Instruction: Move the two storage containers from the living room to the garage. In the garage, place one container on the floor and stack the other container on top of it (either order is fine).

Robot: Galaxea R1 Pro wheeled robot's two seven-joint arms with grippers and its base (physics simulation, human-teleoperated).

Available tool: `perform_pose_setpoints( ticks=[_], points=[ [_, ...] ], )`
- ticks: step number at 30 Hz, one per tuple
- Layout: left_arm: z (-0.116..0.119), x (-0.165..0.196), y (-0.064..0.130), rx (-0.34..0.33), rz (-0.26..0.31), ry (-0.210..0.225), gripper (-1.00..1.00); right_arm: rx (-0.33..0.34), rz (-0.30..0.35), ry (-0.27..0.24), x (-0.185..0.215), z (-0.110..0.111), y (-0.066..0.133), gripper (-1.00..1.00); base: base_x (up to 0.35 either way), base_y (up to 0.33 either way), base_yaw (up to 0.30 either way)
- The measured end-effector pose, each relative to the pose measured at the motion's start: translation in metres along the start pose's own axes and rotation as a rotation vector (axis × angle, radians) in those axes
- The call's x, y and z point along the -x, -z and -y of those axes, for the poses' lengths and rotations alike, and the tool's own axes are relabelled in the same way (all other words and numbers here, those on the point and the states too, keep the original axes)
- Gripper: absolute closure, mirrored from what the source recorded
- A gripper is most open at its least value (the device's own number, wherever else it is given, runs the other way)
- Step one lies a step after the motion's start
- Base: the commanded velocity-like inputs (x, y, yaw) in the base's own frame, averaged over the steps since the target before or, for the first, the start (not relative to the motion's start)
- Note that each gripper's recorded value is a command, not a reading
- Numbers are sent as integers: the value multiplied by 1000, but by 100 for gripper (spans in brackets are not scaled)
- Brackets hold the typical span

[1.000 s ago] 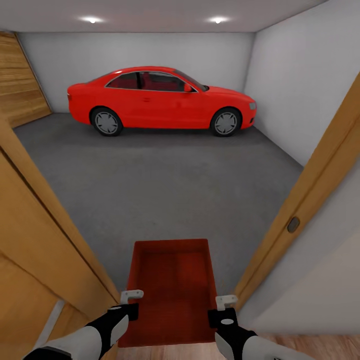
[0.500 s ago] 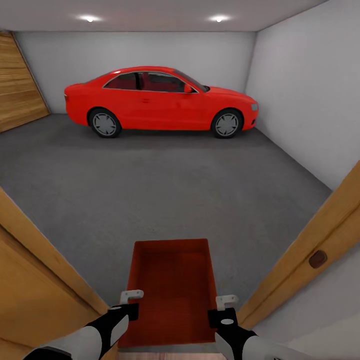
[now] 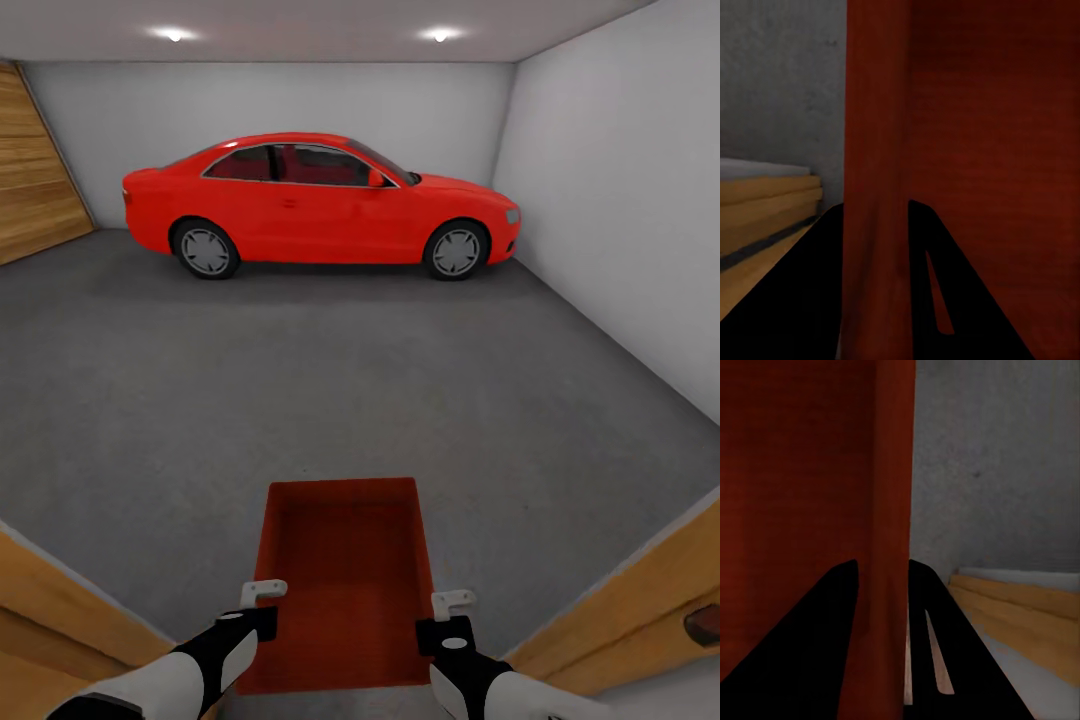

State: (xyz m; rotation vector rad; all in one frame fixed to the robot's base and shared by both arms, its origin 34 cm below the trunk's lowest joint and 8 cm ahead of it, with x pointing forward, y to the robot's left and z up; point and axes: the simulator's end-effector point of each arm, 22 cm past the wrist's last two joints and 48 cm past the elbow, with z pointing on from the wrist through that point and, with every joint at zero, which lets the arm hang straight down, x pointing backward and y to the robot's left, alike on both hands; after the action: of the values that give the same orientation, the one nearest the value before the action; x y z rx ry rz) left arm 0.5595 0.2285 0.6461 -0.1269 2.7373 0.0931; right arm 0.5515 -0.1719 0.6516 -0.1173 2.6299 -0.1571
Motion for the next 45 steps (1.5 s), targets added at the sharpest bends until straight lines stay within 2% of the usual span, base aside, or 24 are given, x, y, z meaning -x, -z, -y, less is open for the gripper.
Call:
perform_pose_setpoints(
  ticks=[45],
  points=[
    [0,0,0,0,0,0,100,0,0,0,0,0,0,100,321,0,0]
  ],
)
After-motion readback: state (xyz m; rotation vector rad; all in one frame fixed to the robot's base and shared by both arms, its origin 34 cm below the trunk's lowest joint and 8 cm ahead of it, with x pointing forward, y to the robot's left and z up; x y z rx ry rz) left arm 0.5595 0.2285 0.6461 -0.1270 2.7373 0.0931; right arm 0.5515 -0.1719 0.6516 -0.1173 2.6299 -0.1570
